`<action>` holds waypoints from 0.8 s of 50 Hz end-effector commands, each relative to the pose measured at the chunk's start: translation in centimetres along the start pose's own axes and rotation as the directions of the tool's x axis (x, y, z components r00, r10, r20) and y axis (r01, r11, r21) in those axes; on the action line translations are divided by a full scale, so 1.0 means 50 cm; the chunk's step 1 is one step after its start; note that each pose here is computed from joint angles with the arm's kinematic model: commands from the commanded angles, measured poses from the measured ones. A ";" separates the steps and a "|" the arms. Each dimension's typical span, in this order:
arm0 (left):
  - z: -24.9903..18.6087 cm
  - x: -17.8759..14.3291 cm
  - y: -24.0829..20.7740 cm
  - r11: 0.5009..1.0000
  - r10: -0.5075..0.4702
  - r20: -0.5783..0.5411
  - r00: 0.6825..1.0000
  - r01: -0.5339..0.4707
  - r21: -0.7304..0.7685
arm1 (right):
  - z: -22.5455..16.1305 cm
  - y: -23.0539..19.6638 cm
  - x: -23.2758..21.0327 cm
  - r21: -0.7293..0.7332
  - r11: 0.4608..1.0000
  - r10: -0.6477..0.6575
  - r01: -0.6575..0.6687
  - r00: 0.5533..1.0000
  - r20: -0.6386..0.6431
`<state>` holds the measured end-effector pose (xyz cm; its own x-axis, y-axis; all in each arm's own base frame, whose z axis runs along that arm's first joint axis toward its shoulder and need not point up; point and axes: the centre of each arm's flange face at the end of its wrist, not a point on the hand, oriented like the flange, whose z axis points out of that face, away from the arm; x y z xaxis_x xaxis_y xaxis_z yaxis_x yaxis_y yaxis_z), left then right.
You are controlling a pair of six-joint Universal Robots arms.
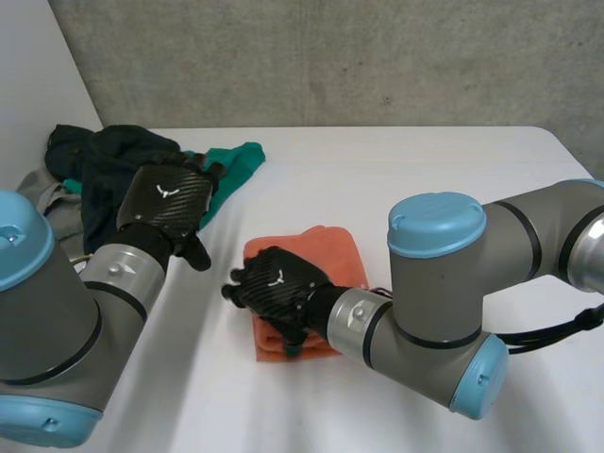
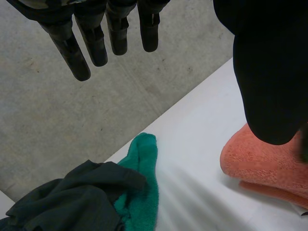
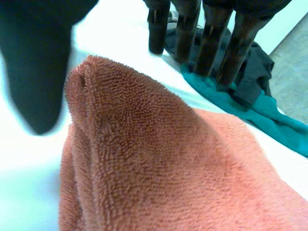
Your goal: Fold the laundry.
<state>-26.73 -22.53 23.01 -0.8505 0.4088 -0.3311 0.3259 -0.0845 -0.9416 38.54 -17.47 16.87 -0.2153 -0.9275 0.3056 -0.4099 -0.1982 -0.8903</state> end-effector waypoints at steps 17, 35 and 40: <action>0.040 0.158 0.036 0.987 -0.143 -0.182 0.973 0.125 -0.102 | -0.062 0.039 0.197 -0.012 0.897 0.404 -0.443 0.830 -0.385; 0.049 0.170 0.142 0.942 0.002 -0.167 0.986 -0.058 -0.332 | -0.020 0.134 0.180 -0.220 0.906 0.266 -0.361 0.892 -0.366; 0.044 0.176 0.129 0.949 0.037 -0.195 0.980 -0.095 -0.301 | -0.033 0.111 0.185 -0.224 0.925 0.210 -0.308 0.903 -0.374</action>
<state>-32.61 -21.79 13.11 -0.7769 0.5517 -0.3033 0.4840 0.2154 -0.8481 33.04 -26.77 14.18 -0.6314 -0.7622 0.1428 -0.4737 0.2332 -0.8493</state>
